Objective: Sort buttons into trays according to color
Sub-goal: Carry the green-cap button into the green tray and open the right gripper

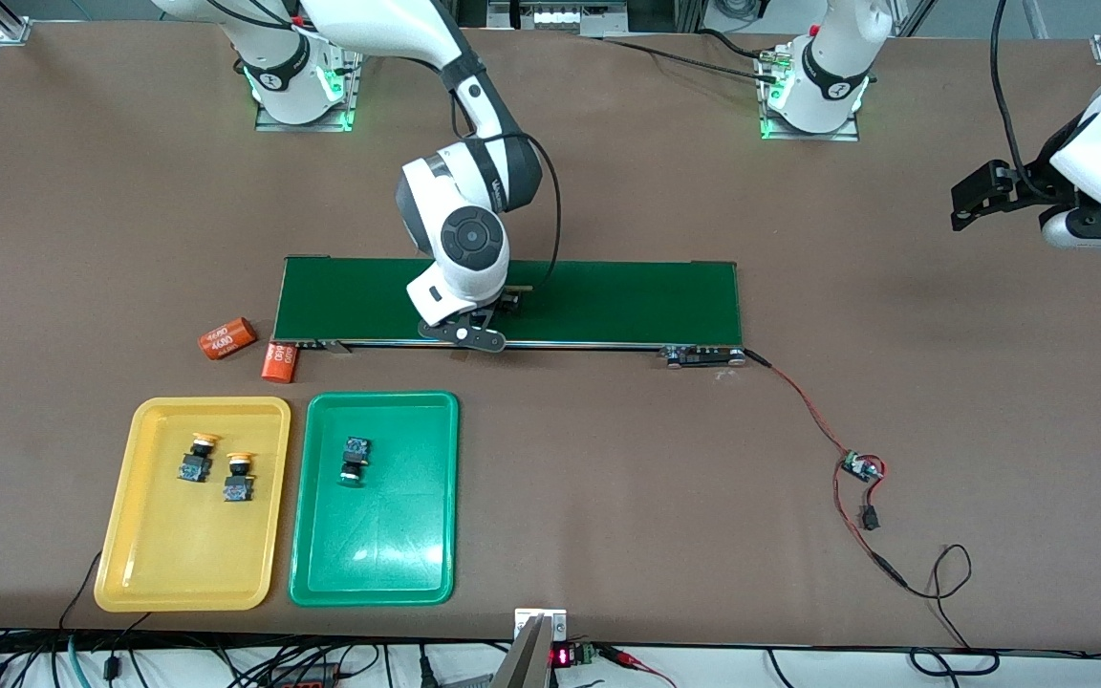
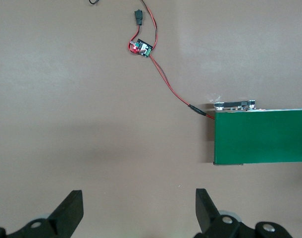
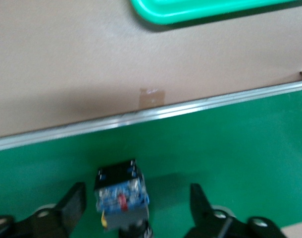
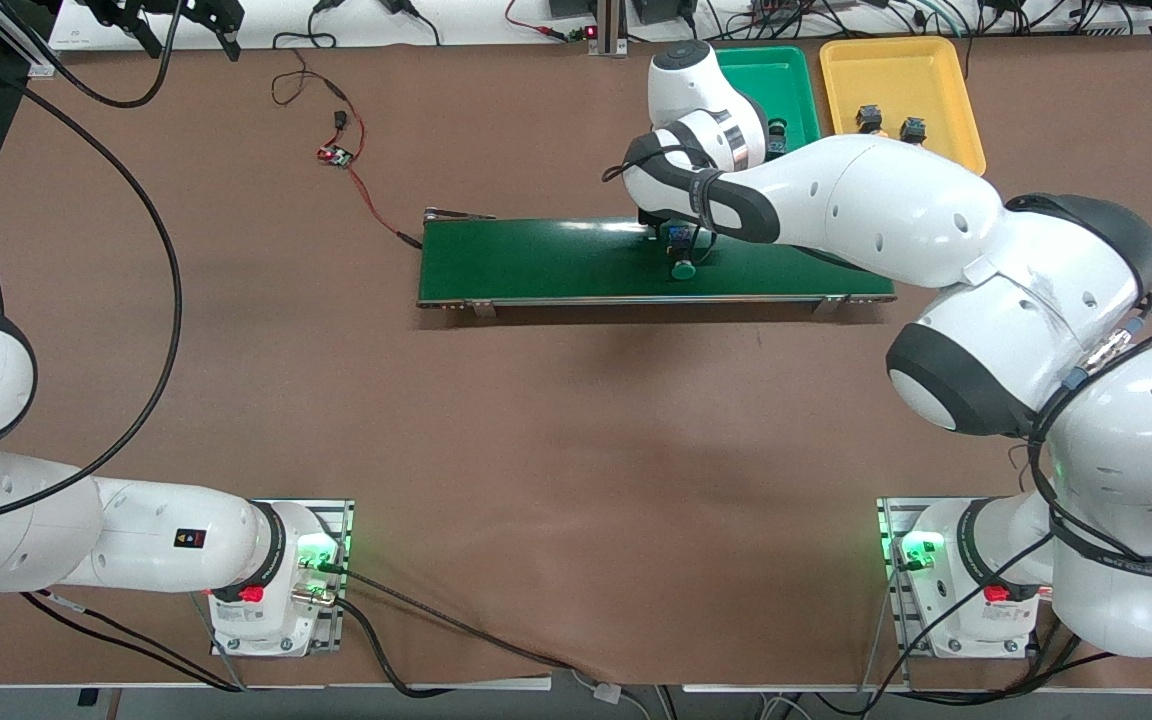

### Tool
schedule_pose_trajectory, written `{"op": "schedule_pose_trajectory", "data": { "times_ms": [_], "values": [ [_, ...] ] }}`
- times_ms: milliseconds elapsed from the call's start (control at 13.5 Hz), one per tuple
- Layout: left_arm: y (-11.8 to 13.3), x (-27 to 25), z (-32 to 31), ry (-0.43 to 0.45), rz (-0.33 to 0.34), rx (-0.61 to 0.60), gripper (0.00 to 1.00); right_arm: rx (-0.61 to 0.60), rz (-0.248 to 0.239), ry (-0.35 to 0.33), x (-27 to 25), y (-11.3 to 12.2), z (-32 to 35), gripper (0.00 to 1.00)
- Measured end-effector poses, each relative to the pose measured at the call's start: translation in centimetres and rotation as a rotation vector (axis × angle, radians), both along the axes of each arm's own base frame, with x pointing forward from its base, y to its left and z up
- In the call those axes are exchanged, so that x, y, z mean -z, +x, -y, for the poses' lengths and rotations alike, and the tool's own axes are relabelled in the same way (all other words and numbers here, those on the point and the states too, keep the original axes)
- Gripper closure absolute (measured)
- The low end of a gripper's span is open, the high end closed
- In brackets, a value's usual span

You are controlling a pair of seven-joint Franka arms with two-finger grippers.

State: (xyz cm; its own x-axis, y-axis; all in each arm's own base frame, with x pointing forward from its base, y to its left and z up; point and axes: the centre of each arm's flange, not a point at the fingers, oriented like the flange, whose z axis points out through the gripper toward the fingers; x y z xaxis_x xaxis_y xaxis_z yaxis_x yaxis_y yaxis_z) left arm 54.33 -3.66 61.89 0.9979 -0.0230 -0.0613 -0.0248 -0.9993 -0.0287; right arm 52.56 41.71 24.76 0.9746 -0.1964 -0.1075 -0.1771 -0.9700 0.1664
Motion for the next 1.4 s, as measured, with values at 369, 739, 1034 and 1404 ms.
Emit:
{"op": "schedule_pose_trajectory", "data": {
  "times_ms": [369, 739, 1034, 1404],
  "values": [
    [0.0, 0.0, 0.0, 0.0, 0.0, 0.0, 0.0, 0.04, 0.013, 0.02, -0.3, 1.5, 1.4, 0.59],
    [0.0, 0.0, 0.0, 0.0, -0.001, 0.0, 0.0, 0.082, 0.098, 0.069, -4.0, 4.8, 2.5, 0.59],
    [0.0, 0.0, 0.0, 0.0, 0.0, 0.0, 0.0, 0.118, 0.232, 0.115, -7.7, 12.7, 10.1, 0.59],
    [0.0, -0.1, 0.0, 0.0, -0.001, 0.0, 0.0, 0.012, 0.346, 0.076, -3.7, 18.9, 17.7, 0.59]
  ]
}}
